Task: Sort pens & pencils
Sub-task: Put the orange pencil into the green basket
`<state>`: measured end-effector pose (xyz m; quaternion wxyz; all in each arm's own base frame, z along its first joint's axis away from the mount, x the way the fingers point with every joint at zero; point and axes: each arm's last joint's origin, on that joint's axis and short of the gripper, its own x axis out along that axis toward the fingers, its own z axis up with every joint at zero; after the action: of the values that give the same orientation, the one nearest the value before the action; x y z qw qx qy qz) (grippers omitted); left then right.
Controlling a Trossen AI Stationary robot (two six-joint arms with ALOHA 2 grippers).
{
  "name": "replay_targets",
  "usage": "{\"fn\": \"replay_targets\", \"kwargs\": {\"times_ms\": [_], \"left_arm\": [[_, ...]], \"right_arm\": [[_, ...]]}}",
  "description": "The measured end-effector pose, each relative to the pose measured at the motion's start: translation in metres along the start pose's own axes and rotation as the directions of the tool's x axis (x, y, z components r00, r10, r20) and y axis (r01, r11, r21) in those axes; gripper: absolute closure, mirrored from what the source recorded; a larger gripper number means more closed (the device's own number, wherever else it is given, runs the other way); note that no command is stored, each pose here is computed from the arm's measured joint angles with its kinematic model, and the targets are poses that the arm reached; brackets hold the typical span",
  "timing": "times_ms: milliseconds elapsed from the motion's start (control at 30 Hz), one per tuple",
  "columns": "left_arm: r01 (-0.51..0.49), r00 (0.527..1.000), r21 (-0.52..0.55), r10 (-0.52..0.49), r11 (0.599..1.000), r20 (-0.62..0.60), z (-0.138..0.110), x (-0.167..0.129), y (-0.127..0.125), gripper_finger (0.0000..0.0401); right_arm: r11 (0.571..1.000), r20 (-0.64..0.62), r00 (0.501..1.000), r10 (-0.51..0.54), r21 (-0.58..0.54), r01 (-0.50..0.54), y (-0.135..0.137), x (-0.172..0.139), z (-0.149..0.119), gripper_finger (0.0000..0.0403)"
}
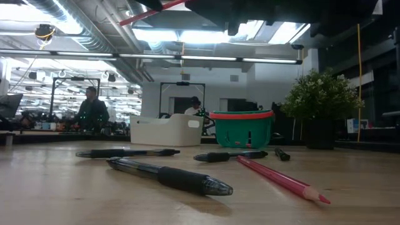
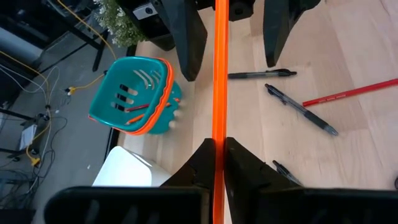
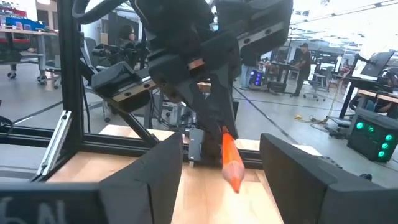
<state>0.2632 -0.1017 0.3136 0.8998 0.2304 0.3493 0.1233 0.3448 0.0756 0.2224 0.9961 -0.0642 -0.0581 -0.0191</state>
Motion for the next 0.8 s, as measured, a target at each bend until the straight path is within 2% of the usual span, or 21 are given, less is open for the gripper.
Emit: {"fn": "replay_targets", "kwargs": {"times_ms": [167,500,800], "left_arm": [[0.008,1.0,-0.007,-0.008,1.0,0.008,0.001,0.0,-0.0002,0.0387],[0.027,0.999,-0.014,-0.027,1.0,0.018,0.002,-0.0001,-0.0008,0.0387],[0.065,0.998,-0.024,-0.064,0.998,0.026,0.0029,0.0001,-0.0018,0.0386]], "right_arm": [[1.0,-0.008,1.0,0.001,0.015,-0.001,0.0001,0.0,-0.0008,0.0204],[1.0,-0.007,1.0,0.008,0.008,-0.008,0.0003,0.0,-0.0008,0.0297],[1.0,-0.008,1.0,0.011,-0.007,-0.011,0.0008,-0.0002,-0.0009,0.0364]]}}
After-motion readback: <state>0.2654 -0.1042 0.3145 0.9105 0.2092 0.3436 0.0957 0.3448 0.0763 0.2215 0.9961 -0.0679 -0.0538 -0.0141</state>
